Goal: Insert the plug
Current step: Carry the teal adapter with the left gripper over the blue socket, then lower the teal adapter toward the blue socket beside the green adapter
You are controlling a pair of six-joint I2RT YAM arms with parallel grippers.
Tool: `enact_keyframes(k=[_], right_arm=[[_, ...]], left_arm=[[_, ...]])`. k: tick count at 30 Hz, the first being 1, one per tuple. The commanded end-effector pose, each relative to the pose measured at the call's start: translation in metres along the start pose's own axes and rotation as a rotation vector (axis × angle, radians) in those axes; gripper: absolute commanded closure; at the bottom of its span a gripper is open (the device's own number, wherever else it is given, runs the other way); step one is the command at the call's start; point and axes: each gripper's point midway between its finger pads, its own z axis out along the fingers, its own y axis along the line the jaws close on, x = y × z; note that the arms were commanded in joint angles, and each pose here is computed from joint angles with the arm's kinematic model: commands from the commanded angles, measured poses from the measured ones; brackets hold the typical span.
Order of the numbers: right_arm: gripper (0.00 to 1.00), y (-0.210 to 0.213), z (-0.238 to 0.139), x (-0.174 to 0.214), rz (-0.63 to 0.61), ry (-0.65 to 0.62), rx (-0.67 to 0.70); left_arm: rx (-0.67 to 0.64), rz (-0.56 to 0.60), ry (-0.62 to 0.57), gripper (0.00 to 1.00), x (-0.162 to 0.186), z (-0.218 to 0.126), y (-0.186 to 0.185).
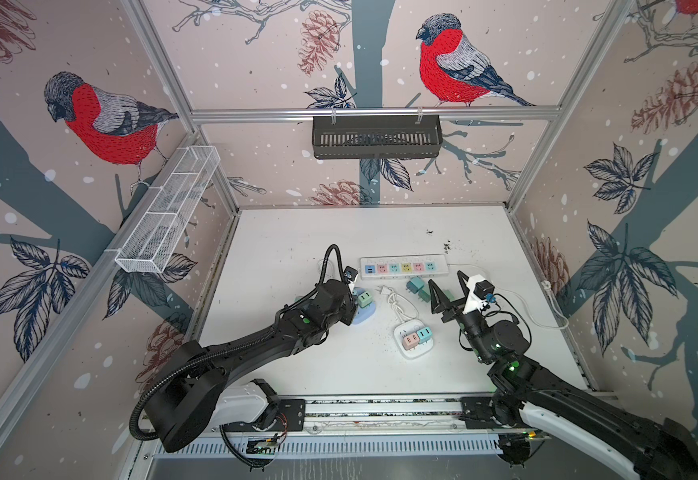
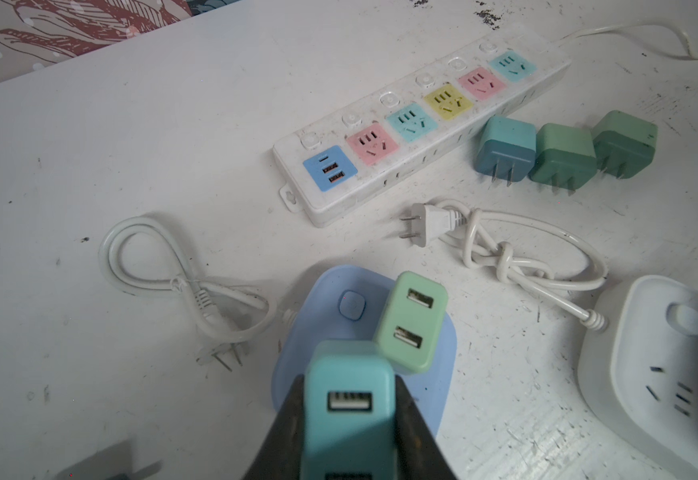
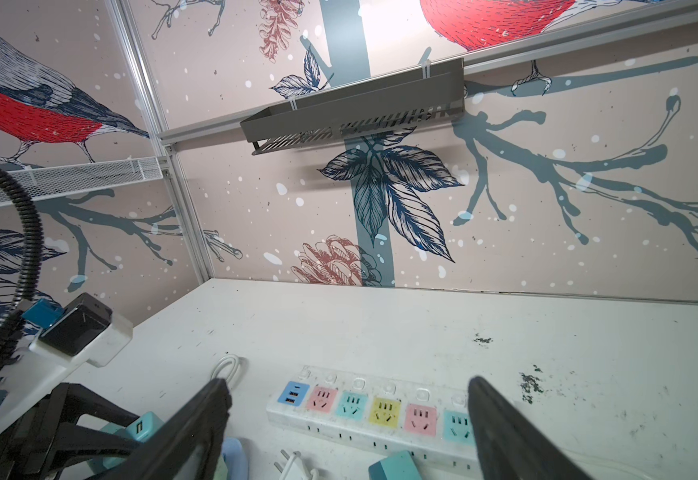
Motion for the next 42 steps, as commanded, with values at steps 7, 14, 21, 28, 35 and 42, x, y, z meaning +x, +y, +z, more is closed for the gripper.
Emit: enact_keyframes(k=[7,14,21,28,35,42], right_arm=[[0.11,-0.001,0.002,-0.002,0.021,-0.002,0.006],[0.11,-0.002,0.002,-0.002,0.023,-0.001,0.009],[0.11,-0.003,0.003,0.000,0.022,0.006,0.013],[0.11,-0.004,0.004,0.001,0.026,0.011,0.017],[0.11,-0.005,0.004,0.002,0.030,0.013,0.018],[0.11,-0.005,0.004,0.002,0.034,0.014,0.020]], left_arm=[[0.013,-0.047,-0.027,1.00,-0.001,0.007,0.002],[0.060,-0.044,-0.037,1.00,0.000,0.010,-0.001],[0.089,-0.024,-0.031,1.00,0.003,0.017,-0.001],[0.102,0.005,-0.038,1.00,0.003,0.018,-0.003],[0.119,0.023,0.008,1.00,0.011,0.015,-0.006],[0.163,0.027,0.017,1.00,0.012,0.011,-0.013]])
